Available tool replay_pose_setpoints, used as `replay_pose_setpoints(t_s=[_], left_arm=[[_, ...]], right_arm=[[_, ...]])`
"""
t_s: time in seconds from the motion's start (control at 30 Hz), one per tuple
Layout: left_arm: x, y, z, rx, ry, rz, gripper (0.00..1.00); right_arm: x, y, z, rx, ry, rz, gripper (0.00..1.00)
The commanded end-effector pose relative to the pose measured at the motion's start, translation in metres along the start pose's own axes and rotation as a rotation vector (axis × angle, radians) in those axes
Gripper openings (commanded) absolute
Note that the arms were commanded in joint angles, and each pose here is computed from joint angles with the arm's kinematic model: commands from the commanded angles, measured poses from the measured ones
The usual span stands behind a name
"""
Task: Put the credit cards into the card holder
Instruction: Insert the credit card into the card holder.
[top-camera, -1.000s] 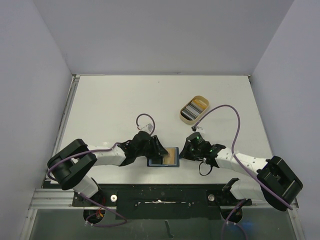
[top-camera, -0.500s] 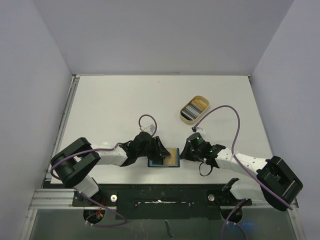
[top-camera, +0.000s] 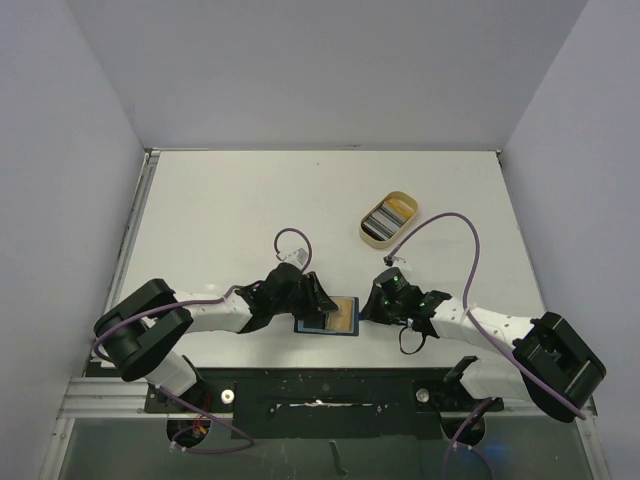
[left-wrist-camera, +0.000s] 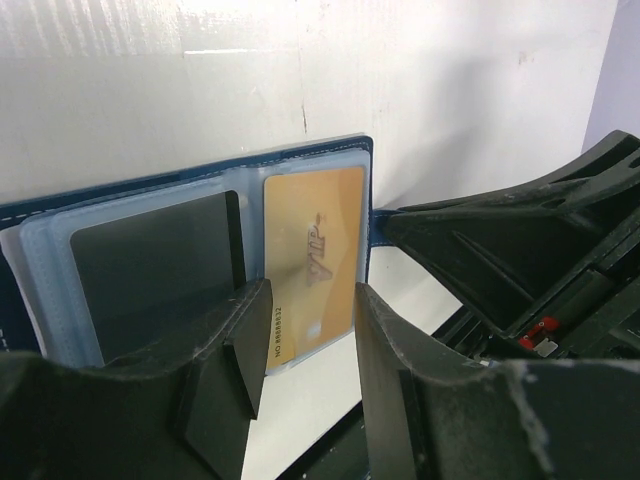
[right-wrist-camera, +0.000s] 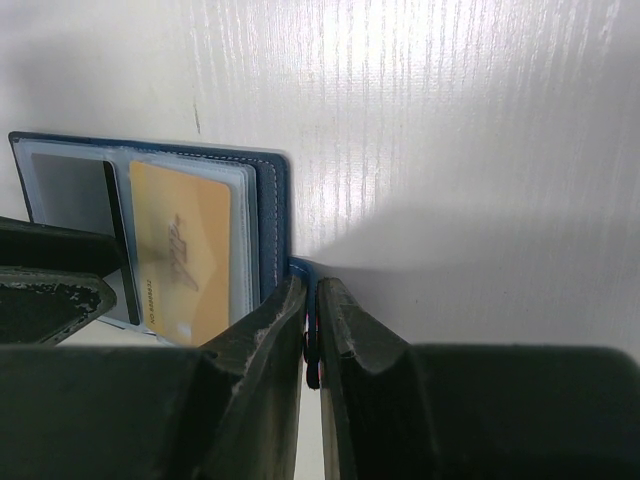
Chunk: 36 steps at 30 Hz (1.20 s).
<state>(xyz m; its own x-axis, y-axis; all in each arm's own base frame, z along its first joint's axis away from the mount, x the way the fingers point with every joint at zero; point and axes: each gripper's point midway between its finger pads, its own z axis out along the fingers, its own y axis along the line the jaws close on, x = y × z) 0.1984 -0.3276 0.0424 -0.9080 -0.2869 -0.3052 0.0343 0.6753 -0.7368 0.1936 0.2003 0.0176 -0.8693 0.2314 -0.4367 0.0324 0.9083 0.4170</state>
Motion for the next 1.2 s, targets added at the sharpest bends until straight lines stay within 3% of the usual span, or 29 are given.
replay_pose_setpoints(t_s=[0.0,0.33,0.63,0.8,1.03,1.17], left_arm=[[-0.001,-0.014,0.003,0.045,0.001,0.011,0.37],[0.007,-0.02,0.008,0.082,0.034,-0.003,0.37],[0.003,-0.062,0.002,0.242,0.028,0.021,0.37],[0.01,-0.06,0.004,0.254,0.059,0.004,0.37],[-0.027,-0.039,-0.022,0.109,-0.063,0.04,0.4],[-0.046,-0.02,-0.045,0.052,-0.12,0.03,0.44]], right_arm=[[-0.014,0.011,-0.004,-0.039,-0.069,0.014,0.12],[-0.013,0.012,-0.005,-0.041,-0.071,0.016,0.12],[-0.01,0.012,-0.002,-0.046,-0.069,0.017,0.12],[-0.012,0.015,-0.001,-0.047,-0.069,0.011,0.12],[-0.032,0.017,-0.025,-0.01,-0.116,-0.023,0.28],[-0.038,0.028,-0.035,-0.039,-0.127,-0.027,0.3]])
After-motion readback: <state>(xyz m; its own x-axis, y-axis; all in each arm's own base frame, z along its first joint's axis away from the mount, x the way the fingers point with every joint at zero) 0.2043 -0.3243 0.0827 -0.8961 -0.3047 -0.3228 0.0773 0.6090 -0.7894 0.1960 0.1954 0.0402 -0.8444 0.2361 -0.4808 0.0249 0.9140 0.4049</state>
